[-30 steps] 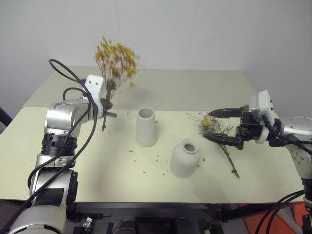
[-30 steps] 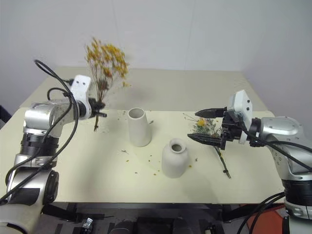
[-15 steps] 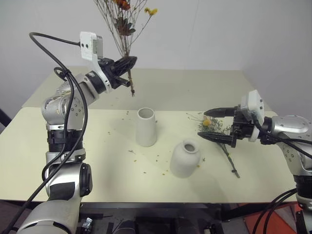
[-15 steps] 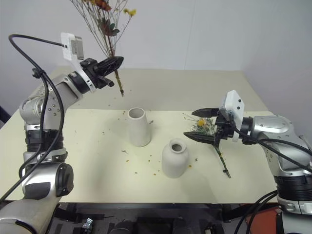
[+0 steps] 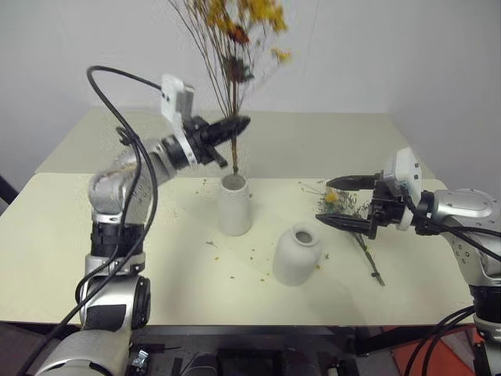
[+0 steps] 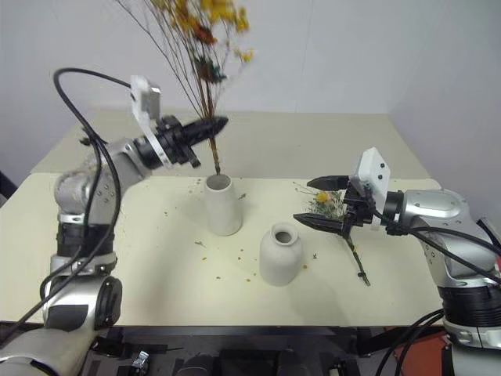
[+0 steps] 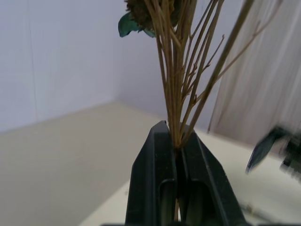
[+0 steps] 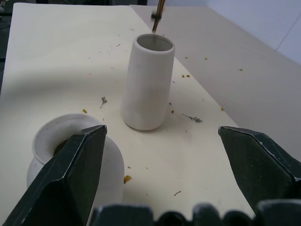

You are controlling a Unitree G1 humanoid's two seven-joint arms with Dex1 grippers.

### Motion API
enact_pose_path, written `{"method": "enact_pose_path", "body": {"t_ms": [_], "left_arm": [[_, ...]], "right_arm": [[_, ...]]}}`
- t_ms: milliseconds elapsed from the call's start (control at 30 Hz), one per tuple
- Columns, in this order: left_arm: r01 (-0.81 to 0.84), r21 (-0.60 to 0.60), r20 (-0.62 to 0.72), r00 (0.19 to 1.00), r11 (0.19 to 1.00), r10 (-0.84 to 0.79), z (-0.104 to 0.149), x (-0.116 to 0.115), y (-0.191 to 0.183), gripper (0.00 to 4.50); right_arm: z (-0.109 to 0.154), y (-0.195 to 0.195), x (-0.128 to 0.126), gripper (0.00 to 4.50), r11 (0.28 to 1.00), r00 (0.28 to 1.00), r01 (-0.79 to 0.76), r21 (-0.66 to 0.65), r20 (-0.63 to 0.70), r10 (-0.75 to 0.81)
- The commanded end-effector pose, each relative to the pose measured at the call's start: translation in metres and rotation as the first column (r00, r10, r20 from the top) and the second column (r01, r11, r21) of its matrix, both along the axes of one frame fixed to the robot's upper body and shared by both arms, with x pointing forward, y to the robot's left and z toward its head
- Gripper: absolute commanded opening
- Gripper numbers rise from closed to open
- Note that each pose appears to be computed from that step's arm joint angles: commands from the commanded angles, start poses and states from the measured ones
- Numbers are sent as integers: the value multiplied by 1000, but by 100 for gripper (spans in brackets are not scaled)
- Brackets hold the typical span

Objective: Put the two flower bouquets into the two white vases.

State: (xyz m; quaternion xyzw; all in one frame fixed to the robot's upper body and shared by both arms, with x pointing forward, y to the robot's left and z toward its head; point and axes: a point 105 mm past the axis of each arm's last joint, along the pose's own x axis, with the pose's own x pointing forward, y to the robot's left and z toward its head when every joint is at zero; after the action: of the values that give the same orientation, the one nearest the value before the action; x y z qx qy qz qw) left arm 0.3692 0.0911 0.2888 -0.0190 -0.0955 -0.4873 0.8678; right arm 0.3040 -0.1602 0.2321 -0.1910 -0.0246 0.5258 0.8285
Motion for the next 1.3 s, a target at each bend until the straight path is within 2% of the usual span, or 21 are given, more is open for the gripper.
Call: {"method": "enact_pose_path", "body": {"t_ms": [33, 533, 667, 1033, 1300], "left_arm": [[1, 29, 86, 996, 1000, -3, 8, -7, -2, 1], [-51, 31, 43, 998, 998, 50, -20, -4, 3, 1], [-40, 42, 26, 999, 998, 39, -24, -7, 3, 104], [-75, 57, 38, 997, 996, 73, -20, -18, 16, 447], [-173, 112, 2, 985, 979, 174, -29, -37, 45, 447]], "right_arm": [[16, -1, -5, 450, 1000, 998, -3, 23, 65, 2], [17, -2, -9, 450, 999, 998, -11, 31, 66, 9], [16, -2, -9, 450, 999, 998, -11, 34, 65, 9], [16, -3, -8, 450, 999, 998, -7, 36, 66, 5], [14, -5, -10, 450, 999, 998, -1, 35, 61, -1]]}}
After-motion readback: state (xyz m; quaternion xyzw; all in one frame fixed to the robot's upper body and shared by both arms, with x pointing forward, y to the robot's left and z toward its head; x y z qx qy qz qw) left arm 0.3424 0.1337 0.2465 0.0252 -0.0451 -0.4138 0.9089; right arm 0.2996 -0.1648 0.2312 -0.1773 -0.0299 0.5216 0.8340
